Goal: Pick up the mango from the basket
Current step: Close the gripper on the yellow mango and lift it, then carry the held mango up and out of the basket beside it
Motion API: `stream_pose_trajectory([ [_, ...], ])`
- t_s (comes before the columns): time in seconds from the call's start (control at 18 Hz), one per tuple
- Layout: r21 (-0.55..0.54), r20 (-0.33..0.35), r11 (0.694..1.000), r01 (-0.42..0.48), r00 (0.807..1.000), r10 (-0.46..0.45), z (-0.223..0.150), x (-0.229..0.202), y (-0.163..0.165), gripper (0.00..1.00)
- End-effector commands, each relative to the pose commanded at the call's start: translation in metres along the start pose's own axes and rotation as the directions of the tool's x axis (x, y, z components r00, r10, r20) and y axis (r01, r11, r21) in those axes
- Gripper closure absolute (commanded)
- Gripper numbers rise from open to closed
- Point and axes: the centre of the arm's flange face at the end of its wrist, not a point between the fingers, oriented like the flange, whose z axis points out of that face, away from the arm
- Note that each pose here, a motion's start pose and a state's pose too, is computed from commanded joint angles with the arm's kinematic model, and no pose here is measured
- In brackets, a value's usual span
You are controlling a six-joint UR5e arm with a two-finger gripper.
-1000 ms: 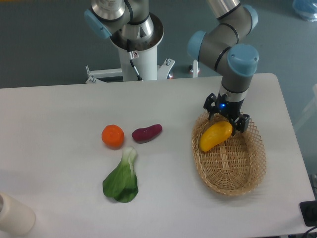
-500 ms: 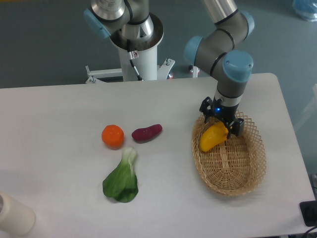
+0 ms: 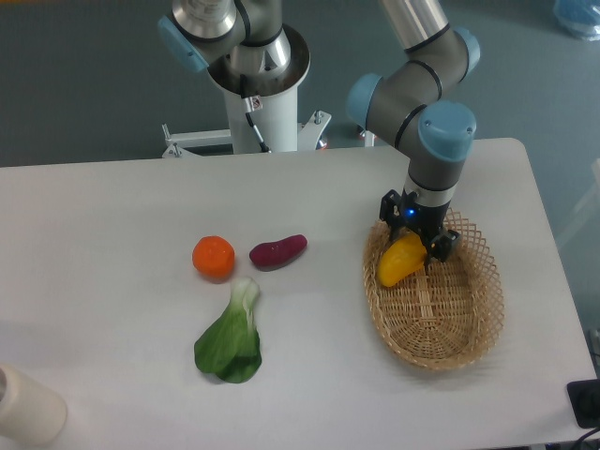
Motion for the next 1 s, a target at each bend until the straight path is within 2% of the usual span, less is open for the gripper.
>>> stream_pose_trajectory([
  [0.22,0.003,0.028,1.000,-0.003,1.000,0.003,-0.012,-0.008,-0.001,0.51],
  [0.39,0.019,0.081,1.000,0.012,0.997,-0.014,-0.046,-0.020,-0.003,0.50],
  [0.44,0.032,0.102,0.999,0.026,0.994,-0.030,-0.061,-0.025,-0.007,0.50],
  [0.72,0.194,0.125,0.971,0.143,0.978,-0.169,-0.105,-0.030,-0.034,0.50],
  [0.89,0.254,0.108,0.940,0.228,0.959,-0.262,-0.130,-0.005,-0.101,0.50],
  [1.0,0.269,0.099,0.931,0.249,0.954,-0.283,-0.136,0.004,-0.128,0.50],
])
